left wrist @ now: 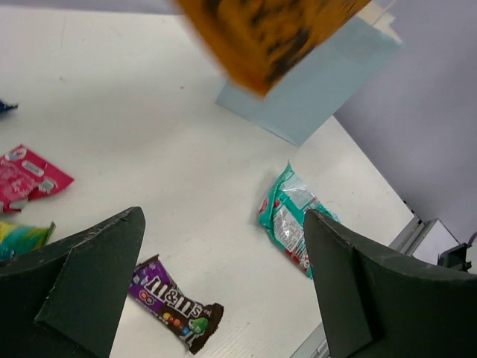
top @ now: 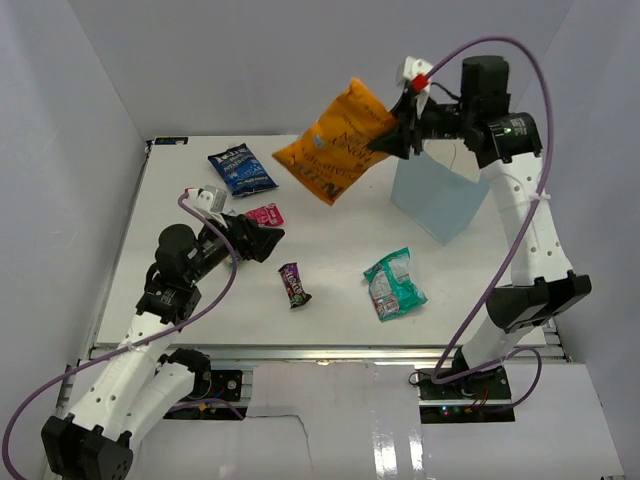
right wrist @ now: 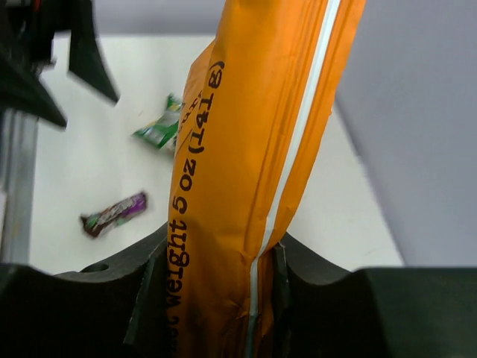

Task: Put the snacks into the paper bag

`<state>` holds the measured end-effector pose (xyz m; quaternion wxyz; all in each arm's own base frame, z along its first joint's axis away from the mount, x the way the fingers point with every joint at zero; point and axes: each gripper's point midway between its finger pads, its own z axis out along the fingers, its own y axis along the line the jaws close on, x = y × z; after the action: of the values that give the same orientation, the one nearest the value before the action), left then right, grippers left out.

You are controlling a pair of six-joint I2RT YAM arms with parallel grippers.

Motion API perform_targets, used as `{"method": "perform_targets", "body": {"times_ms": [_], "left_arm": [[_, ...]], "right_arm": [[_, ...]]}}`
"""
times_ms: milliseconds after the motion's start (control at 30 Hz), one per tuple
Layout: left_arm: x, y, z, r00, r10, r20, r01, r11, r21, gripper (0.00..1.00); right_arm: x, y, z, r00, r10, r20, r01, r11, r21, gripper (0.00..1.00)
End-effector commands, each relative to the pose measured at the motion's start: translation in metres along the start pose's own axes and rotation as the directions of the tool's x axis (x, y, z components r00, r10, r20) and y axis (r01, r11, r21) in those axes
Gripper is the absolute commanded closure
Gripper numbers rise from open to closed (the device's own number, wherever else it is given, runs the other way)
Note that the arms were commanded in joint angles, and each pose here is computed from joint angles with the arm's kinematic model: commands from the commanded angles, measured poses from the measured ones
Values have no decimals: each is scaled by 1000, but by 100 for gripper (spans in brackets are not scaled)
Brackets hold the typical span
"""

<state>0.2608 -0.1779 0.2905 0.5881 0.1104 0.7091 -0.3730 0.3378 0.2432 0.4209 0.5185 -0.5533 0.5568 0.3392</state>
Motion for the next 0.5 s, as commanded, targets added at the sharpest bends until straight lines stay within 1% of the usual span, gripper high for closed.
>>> {"method": "perform_targets", "body": {"times_ms": [0, 33, 67, 100, 133, 167, 233, 267, 300, 333, 467], "left_arm": [[0, 10, -2, 997, -60, 47, 62, 997, -54, 2], [1, 10, -2, 997, -60, 48, 63, 996, -58, 2], [2, 12, -2, 997, -61, 44, 63, 996, -64, 2], [2, 14, -2, 997, -63, 43, 66, 995, -76, 2], [3, 15, -3, 997, -60, 40, 63, 995, -83, 2], [4, 16, -3, 997, -59, 39, 63, 994, -87, 2], [4, 17, -3, 997, -58, 42, 61, 994, -94, 2], [5, 18, -3, 997, -59, 41, 62, 993, -98, 2], [6, 19, -3, 997, -59, 40, 63, 993, -102, 2], [7, 21, -2, 997, -61, 36, 65, 992, -107, 2], [10, 23, -1, 997, -65, 28, 68, 991, -114, 2]], "right_arm": [[-81, -30, -49, 983, -43, 179, 11, 984, 175, 92], [-91, -39, -61, 978, -56, 201, 11, 976, 219, 92], [-103, -60, -84, 969, -112, 221, 38, 948, 315, 92], [-108, -67, -96, 965, -96, 243, 6, 937, 349, 92], [-114, -74, -108, 961, -118, 250, 11, 921, 390, 92], [-117, -91, -130, 957, -160, 244, 26, 879, 476, 92], [-120, -102, -152, 954, -187, 236, 27, 834, 551, 92], [-117, -114, -171, 956, -193, 220, 19, 791, 612, 92], [-116, -119, -181, 956, -204, 210, 23, 768, 640, 92], [-111, -126, -198, 960, -209, 188, 25, 729, 684, 92], [-89, -133, -227, 972, -193, 132, 34, 676, 736, 92]]}}
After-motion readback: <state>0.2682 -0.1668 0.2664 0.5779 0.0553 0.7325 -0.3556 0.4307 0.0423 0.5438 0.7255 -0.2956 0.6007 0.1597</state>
